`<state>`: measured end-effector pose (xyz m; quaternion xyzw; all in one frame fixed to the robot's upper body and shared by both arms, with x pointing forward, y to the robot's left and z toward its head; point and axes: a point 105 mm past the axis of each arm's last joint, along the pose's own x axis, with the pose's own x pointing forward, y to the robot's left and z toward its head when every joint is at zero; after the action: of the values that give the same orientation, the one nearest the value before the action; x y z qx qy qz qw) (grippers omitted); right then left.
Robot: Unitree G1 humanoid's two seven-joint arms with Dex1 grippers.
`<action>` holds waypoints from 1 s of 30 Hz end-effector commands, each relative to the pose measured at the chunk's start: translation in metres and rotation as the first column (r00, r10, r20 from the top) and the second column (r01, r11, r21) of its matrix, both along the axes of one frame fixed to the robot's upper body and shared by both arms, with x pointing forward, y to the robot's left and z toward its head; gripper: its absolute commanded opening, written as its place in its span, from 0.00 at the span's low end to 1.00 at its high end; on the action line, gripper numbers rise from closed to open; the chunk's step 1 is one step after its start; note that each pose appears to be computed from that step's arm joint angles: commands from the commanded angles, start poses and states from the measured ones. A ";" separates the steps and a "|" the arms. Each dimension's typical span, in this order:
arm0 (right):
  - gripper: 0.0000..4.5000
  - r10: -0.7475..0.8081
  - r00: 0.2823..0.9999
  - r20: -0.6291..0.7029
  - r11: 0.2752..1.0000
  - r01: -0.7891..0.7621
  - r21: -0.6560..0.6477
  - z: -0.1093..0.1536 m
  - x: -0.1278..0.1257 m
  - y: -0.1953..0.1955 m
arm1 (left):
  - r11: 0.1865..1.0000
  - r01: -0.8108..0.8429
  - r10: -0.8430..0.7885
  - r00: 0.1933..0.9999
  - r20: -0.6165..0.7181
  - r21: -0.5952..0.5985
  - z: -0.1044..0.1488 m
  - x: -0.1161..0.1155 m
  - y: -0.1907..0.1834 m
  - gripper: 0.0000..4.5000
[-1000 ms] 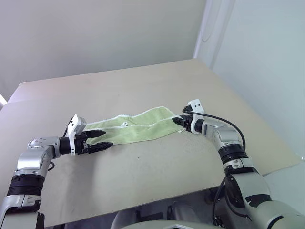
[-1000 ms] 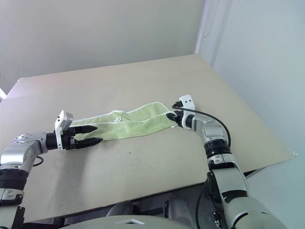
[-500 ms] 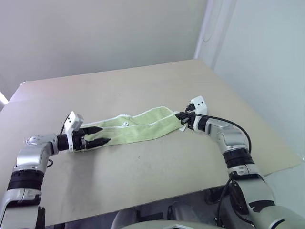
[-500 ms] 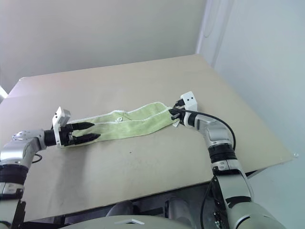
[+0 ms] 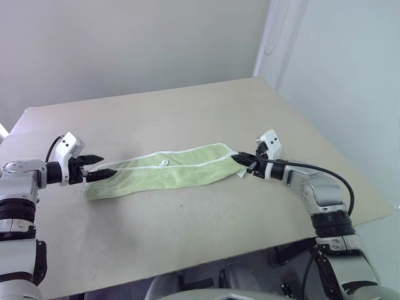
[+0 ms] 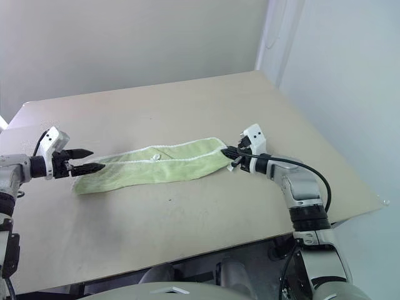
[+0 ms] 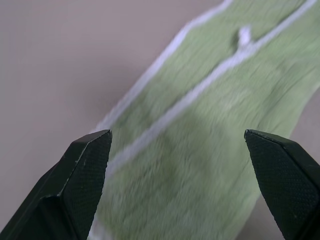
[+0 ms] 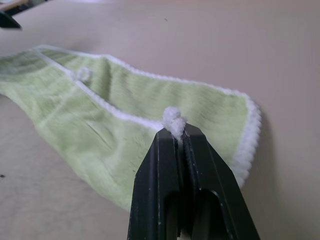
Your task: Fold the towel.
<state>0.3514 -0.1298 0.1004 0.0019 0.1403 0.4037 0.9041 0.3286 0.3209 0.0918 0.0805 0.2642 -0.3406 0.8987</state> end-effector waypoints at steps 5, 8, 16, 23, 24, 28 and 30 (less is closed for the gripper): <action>0.01 -0.027 0.998 0.051 0.999 0.025 0.030 0.012 0.001 0.003 | 0.992 -0.105 0.105 0.994 0.009 0.070 -0.005 0.010 0.017 1.00; 0.01 -0.040 0.998 0.052 0.999 0.038 0.030 0.012 0.001 0.001 | 0.989 -0.140 0.142 0.988 -0.053 0.045 -0.016 0.010 0.014 1.00; 0.01 -0.079 0.995 0.062 0.997 0.078 0.026 0.014 0.004 -0.005 | 0.983 -0.175 0.167 0.978 -0.128 -0.053 -0.037 0.017 -0.008 1.00; 0.00 -0.096 0.994 0.060 0.995 0.095 0.017 0.013 0.005 -0.009 | 0.990 -0.113 0.099 0.985 -0.142 -0.089 -0.038 0.014 -0.019 0.71; 0.00 -0.098 0.993 0.059 0.995 0.098 0.016 0.013 0.005 -0.009 | 0.988 -0.116 0.101 0.985 -0.143 -0.100 -0.037 0.014 -0.019 0.64; 0.00 -0.113 0.992 0.053 0.994 0.112 0.015 0.010 0.005 -0.011 | 0.989 -0.123 0.112 0.987 -0.117 -0.086 -0.032 0.015 -0.013 0.31; 0.00 -0.115 0.992 0.050 0.993 0.115 0.012 0.009 0.005 -0.011 | 0.990 -0.121 0.114 0.989 -0.096 -0.074 -0.028 0.017 -0.012 0.15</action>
<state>0.3538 -0.1410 0.0923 0.0097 0.1463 0.3508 0.9249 0.3407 0.3033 0.0493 -0.0044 0.3189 -0.3045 0.8975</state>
